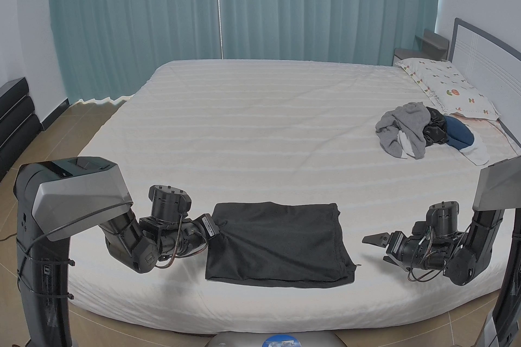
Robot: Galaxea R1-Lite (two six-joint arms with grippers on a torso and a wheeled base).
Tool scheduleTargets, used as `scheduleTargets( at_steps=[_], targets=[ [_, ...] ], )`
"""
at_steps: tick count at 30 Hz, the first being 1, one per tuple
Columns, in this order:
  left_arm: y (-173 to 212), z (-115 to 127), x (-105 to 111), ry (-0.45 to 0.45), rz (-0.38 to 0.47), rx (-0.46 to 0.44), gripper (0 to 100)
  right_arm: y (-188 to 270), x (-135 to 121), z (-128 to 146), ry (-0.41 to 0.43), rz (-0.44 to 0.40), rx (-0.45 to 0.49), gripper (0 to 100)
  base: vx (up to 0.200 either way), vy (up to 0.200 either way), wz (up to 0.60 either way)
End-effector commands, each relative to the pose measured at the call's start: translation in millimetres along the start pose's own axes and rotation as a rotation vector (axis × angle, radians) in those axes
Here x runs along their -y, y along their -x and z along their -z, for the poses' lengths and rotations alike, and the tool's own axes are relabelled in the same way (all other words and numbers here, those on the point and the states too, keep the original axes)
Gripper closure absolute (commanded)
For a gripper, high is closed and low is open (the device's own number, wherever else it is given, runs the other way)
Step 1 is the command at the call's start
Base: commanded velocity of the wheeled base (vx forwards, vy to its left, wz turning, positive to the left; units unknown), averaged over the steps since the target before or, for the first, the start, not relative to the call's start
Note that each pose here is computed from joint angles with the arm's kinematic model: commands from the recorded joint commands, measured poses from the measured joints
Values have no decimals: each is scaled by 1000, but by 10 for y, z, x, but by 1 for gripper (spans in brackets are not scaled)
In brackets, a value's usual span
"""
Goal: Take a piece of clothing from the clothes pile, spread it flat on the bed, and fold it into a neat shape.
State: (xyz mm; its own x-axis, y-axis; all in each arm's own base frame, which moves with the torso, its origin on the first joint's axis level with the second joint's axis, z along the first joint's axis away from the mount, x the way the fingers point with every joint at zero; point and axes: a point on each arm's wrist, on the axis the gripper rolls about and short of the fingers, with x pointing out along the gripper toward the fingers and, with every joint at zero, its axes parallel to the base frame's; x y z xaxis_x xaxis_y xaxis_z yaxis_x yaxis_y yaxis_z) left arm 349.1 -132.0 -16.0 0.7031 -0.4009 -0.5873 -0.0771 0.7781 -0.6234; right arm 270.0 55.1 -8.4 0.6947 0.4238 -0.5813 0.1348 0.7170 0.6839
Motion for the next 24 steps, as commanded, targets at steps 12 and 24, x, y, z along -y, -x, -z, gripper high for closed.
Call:
scheduleTargets(
  at_steps=[12,24],
  targets=[
    [62,-45,-35,12,-8,11,100,2,16,-6,-4,4,2,0,0,200,0],
    [71,-36,-42,13,-12,8,100,2,11,-11,-3,2,4,0,0,200,0]
  ],
)
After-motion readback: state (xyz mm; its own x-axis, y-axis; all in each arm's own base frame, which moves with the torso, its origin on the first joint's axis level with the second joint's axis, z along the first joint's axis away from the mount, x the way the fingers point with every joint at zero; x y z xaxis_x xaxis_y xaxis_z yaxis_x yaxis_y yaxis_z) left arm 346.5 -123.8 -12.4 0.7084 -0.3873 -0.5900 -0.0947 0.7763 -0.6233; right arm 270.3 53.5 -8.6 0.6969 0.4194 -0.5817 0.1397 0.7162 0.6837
